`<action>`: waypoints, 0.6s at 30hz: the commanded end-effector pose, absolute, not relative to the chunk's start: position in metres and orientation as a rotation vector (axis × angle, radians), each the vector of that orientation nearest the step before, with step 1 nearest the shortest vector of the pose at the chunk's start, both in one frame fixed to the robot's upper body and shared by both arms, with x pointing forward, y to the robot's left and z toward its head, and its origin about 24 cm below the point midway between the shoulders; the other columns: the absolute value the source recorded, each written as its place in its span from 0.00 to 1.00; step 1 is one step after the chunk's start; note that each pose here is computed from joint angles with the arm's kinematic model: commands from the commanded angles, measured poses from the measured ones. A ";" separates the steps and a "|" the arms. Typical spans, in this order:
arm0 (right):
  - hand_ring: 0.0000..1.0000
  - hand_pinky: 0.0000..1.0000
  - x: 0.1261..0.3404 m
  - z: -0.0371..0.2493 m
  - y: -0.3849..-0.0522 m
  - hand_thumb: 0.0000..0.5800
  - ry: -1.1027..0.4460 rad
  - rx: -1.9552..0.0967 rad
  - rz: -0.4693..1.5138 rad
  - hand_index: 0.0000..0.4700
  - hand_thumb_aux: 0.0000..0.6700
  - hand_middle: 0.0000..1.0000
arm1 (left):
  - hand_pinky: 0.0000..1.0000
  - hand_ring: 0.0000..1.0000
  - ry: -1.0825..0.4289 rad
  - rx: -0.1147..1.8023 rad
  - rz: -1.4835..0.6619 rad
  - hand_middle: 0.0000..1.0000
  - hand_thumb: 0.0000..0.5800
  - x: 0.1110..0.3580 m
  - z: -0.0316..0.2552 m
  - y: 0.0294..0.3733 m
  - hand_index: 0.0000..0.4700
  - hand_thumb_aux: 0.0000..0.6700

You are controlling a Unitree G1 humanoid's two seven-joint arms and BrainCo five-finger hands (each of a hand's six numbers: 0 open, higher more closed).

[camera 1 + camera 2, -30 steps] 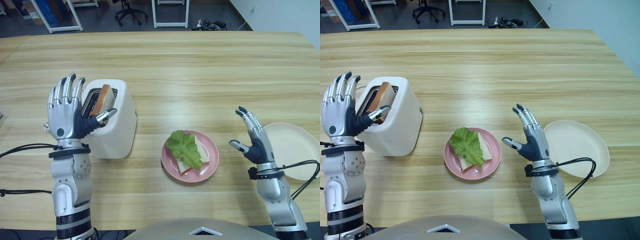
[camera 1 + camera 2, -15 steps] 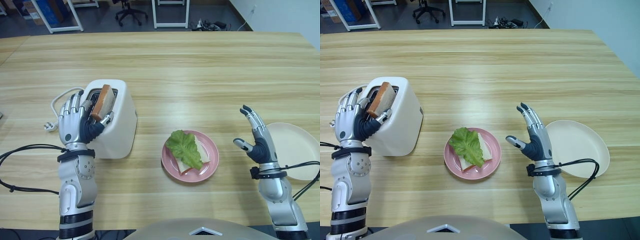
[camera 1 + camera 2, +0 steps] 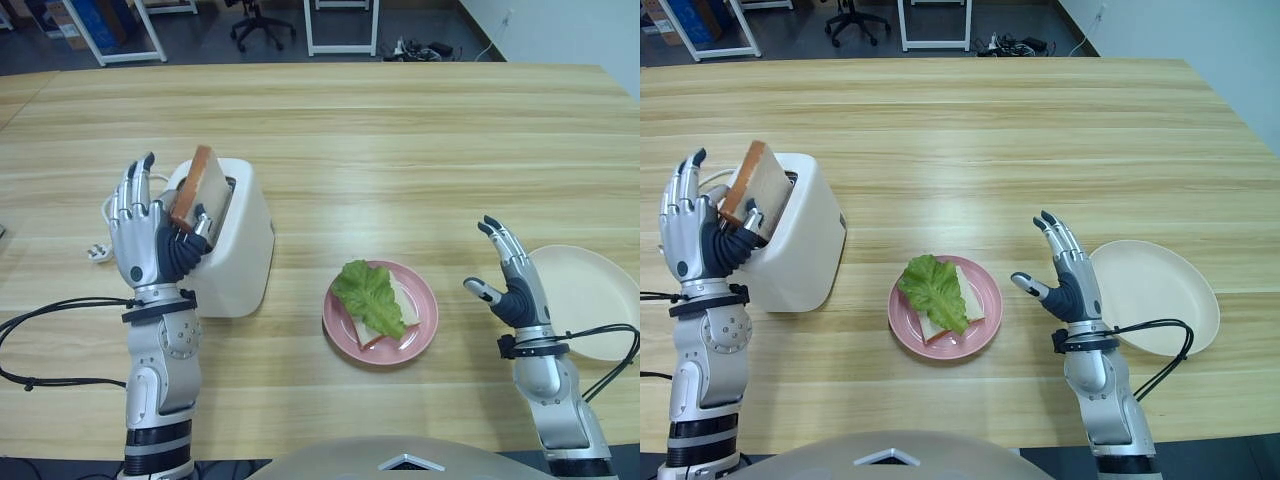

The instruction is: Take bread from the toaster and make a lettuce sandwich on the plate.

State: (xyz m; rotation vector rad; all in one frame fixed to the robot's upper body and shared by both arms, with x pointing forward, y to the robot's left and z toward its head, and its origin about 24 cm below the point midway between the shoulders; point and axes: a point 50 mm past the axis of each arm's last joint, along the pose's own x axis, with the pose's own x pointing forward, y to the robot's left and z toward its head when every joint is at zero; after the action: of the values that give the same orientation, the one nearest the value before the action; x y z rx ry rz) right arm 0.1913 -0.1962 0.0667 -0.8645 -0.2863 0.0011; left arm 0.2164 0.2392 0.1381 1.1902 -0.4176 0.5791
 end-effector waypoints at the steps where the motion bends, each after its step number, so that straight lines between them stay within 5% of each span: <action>1: 0.00 0.00 0.195 0.064 -0.193 0.00 -0.288 -0.863 0.003 0.00 0.00 0.00 | 0.00 0.00 -0.671 1.165 0.745 0.00 1.00 0.209 0.179 0.240 1.00 1.00; 5: 0.00 0.00 0.196 0.061 -0.192 0.00 -0.284 -0.853 0.003 0.00 0.00 0.00 | 0.00 0.00 -0.848 1.116 0.754 0.00 1.00 0.198 0.202 0.229 1.00 1.00; 10: 0.00 0.00 0.199 0.061 -0.195 0.00 -0.279 -0.824 -0.021 0.00 0.00 0.00 | 0.00 0.00 -0.990 0.806 0.463 0.00 1.00 0.187 0.214 0.192 1.00 1.00; 18: 0.00 0.00 0.200 0.069 -0.223 0.00 -0.270 -0.783 -0.170 0.00 0.00 0.00 | 0.00 0.00 -0.570 0.331 -0.169 0.00 1.00 0.202 0.142 0.125 1.00 1.00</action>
State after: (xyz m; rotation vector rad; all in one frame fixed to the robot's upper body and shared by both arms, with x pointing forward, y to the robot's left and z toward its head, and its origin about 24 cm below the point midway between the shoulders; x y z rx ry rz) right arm 0.1989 -0.2174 0.0675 -0.7941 -0.2770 -0.1462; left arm 0.1979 0.1366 0.1663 0.3776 -0.7060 -0.0600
